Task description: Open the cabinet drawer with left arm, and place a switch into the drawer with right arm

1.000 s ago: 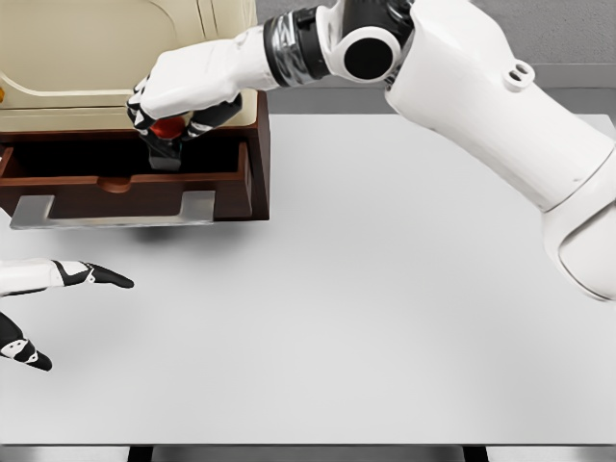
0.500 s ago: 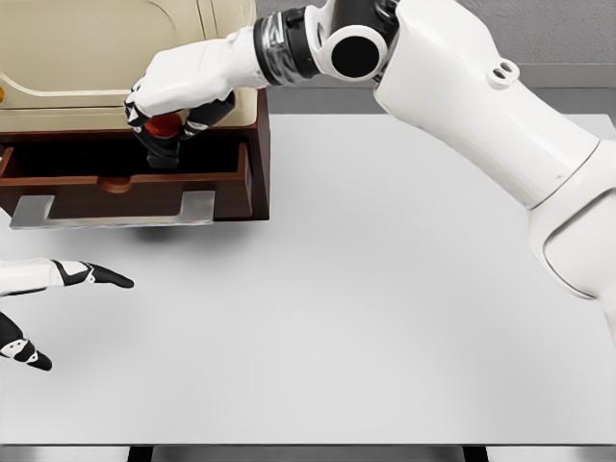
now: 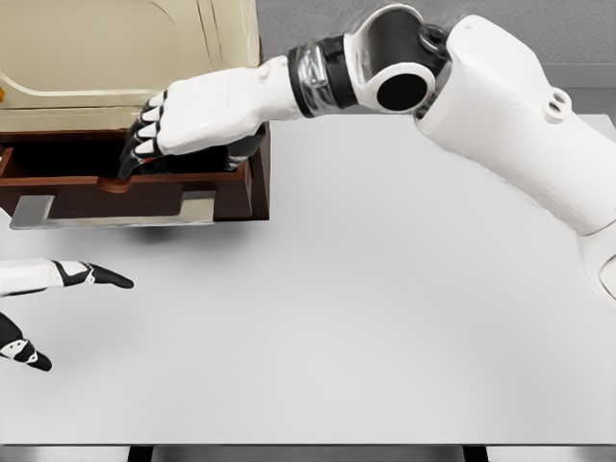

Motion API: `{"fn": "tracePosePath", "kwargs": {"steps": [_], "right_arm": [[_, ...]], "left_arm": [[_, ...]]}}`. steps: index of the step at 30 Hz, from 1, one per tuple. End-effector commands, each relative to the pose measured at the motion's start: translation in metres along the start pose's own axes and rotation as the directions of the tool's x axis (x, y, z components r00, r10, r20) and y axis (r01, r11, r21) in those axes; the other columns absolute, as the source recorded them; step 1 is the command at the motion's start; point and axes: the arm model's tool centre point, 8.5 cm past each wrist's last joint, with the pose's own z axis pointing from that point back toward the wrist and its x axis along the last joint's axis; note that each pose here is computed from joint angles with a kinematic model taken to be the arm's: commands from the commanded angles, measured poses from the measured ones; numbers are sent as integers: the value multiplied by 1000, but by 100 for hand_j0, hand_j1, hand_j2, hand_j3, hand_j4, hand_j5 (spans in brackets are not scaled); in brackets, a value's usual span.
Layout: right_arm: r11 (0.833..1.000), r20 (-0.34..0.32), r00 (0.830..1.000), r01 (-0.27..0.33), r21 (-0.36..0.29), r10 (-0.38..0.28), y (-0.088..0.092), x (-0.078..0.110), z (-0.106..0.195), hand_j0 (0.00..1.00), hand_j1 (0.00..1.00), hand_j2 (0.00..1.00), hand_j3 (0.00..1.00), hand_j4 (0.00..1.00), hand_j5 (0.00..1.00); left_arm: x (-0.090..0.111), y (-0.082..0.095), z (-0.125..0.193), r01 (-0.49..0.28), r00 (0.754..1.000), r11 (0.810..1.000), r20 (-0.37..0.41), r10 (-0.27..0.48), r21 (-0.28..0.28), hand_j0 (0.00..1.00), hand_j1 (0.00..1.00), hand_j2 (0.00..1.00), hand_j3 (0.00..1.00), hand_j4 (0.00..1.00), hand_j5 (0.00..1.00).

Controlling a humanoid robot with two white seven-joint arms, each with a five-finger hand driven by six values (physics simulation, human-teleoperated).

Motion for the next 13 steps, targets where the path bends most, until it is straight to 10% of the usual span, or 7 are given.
{"fn": "tracePosePath", "kwargs": {"steps": [1, 3, 4, 7, 10, 13], "right_arm": [[997, -166, 984, -68, -38, 61, -12, 7, 123, 100, 100, 100, 100, 100, 100], [992, -404, 911, 32, -124, -80, 32, 1, 235, 100, 100, 100, 100, 100, 100], [985, -476, 862, 146, -94, -173, 82, 10, 269, 100, 100, 100, 100, 100, 100], [942, -545, 780, 330, -59, -307, 153, 20, 298, 100, 100, 100, 100, 100, 100], [908, -565, 736, 414, -61, -374, 190, 25, 302, 100, 100, 100, 100, 100, 100], [905, -569, 727, 420, -74, -384, 194, 28, 305, 100, 100, 100, 100, 100, 100]], "left_arm": [[1, 2, 1, -3, 1000, 1000, 1, 3, 6, 100, 100, 100, 100, 100, 100], [1, 1, 0, -4, 1000, 1000, 5, 4, 7, 100, 100, 100, 100, 100, 100], [1, 1, 0, -4, 1000, 1000, 5, 4, 7, 100, 100, 100, 100, 100, 100], [1, 1, -1, -5, 1000, 1000, 7, 4, 8, 100, 100, 100, 100, 100, 100], [0, 0, -2, -8, 1000, 1000, 9, 8, 7, 100, 100, 100, 100, 100, 100], [0, 0, -3, -9, 1000, 1000, 12, 9, 8, 100, 100, 100, 100, 100, 100]]}}
